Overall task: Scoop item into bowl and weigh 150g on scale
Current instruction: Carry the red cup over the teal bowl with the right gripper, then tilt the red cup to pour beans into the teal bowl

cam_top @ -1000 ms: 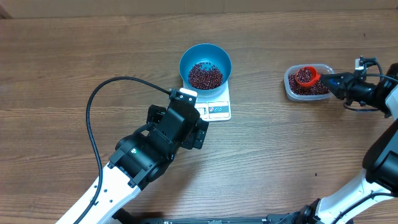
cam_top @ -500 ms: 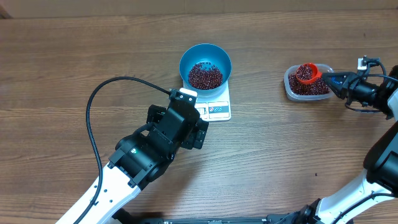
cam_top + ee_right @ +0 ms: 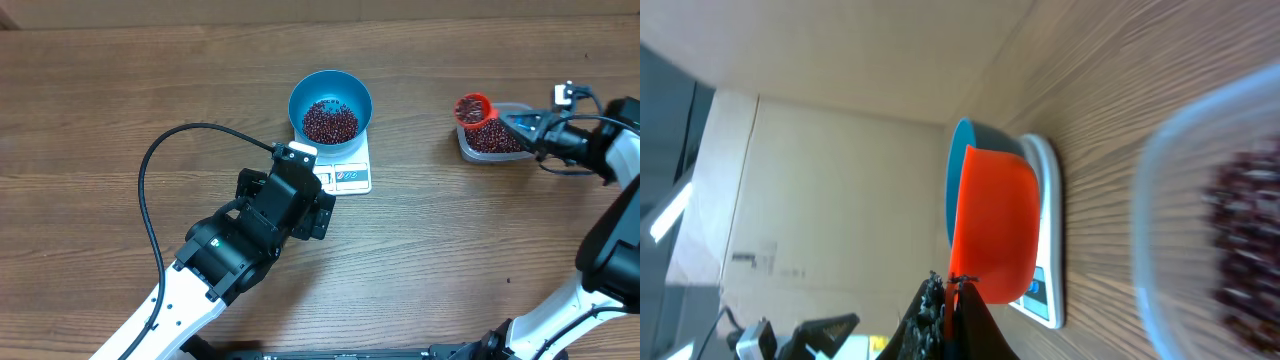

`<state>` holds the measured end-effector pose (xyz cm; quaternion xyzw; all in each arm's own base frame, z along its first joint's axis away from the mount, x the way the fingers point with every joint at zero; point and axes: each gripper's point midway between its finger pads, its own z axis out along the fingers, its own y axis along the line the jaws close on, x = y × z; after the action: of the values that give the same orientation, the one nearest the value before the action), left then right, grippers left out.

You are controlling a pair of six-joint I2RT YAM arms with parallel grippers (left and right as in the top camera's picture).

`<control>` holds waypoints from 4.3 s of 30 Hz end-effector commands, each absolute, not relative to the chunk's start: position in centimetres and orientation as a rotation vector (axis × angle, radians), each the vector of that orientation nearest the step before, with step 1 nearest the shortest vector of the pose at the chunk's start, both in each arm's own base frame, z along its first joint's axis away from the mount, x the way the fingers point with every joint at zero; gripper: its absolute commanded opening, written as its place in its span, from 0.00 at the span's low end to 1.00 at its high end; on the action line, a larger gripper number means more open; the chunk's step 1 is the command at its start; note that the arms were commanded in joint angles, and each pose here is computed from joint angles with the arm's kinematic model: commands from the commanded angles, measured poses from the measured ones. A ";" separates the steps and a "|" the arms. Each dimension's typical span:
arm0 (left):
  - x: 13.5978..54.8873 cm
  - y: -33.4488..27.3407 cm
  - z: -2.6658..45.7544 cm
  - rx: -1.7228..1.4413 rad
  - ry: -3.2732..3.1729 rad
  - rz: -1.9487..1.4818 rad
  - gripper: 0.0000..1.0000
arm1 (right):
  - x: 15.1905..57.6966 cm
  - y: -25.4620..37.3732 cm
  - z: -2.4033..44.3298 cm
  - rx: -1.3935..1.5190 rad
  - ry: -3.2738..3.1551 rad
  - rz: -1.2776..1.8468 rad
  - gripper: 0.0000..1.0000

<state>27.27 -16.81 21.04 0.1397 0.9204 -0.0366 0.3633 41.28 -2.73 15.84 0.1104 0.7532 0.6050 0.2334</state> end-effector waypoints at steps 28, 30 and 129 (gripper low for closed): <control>27.4 -16.5 20.8 0.359 2.374 -0.077 0.99 | 44.9 14.3 19.1 -0.182 2.084 1.852 0.04; 27.4 -16.5 20.8 0.359 2.374 -0.077 1.00 | 45.1 15.2 19.2 -0.205 2.084 1.834 0.04; 27.4 -16.5 20.8 0.359 2.374 -0.077 0.99 | 45.7 21.3 17.0 -1.031 1.648 1.097 0.04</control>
<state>27.27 -16.81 21.04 0.1397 0.9204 -0.0366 0.3633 45.82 21.13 17.62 -0.4068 0.6666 0.4448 0.4385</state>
